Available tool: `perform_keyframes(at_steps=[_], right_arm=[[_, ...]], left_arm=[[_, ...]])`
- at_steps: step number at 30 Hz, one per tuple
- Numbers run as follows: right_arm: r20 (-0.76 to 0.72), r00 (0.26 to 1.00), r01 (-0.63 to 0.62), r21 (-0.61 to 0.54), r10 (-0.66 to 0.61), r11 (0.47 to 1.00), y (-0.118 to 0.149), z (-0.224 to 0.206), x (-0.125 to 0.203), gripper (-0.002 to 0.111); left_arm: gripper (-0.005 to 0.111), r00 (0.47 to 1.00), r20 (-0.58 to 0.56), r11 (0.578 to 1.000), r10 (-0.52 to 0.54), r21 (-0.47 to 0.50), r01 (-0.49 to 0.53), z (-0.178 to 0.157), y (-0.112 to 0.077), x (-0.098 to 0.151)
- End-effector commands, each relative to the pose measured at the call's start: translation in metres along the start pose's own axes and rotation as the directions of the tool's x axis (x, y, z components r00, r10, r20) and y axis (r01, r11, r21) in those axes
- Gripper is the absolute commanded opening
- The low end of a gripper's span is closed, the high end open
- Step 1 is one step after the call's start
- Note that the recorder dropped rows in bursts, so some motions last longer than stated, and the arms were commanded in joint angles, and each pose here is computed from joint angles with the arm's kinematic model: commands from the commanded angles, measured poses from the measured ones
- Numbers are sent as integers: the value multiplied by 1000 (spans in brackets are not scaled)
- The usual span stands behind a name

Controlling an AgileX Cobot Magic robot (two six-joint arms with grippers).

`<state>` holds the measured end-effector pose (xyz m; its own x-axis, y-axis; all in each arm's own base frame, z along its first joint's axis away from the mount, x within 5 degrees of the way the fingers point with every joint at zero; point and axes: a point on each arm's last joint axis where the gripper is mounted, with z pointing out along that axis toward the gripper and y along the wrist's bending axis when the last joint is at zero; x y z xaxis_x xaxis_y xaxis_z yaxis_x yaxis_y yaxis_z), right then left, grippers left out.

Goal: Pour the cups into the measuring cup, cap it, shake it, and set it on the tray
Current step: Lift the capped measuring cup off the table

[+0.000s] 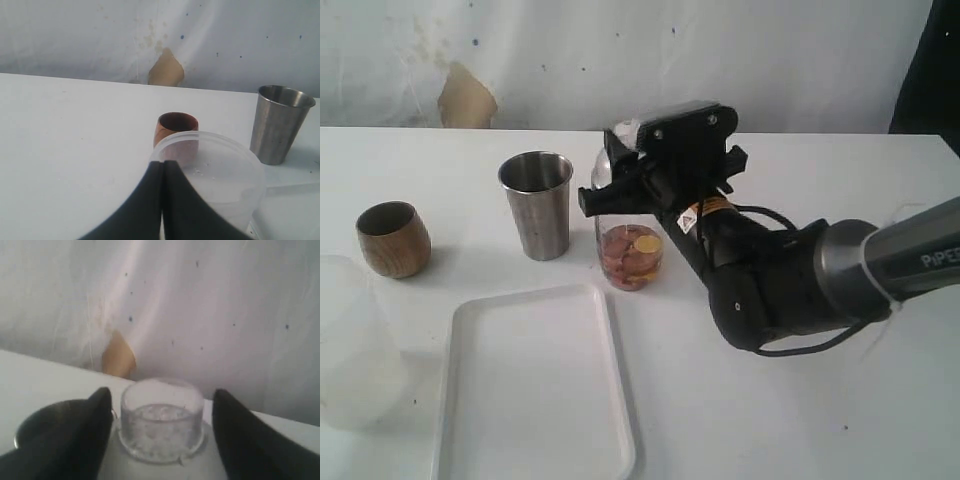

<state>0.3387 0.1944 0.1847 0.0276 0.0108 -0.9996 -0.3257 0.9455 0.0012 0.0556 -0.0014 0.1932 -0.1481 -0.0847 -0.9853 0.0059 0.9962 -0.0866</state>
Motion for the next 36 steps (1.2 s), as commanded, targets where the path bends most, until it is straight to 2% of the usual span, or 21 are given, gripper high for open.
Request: perform_keyframes(at_steps=[1,4,10,17,22,25,32,36], right_arm=[[-147,989,7,-4,-8,1000,-1,-4,20,77],[-115,993,11,-3,-12,1000,-1,-5,9,85],[-85,996,13,-15,-14,1000,-1,-9,-16,90],[-242,970,-22,-69,5,997,1,-21,-33,90],[-346,938,-25,-102,-11,995,8,-30,-19,90],[-328,944,-18,-101,-16,995,12,-38,-7,90],[-191,976,-108,-13,104,994,6,-37,39,90],[-38,995,-89,6,89,996,5,-29,52,90]], left_arm=[[0,1000,1,1000,9,4,-9,0,0,1],[0,1000,1,1000,9,4,-9,0,0,1],[0,1000,1,1000,9,4,-9,0,0,1],[0,1000,1,1000,9,4,-9,0,0,1],[0,1000,1,1000,9,4,-9,0,0,1],[0,1000,1,1000,9,4,-9,0,0,1],[0,1000,1,1000,9,4,-9,0,0,1],[0,1000,1,1000,9,4,-9,0,0,1]])
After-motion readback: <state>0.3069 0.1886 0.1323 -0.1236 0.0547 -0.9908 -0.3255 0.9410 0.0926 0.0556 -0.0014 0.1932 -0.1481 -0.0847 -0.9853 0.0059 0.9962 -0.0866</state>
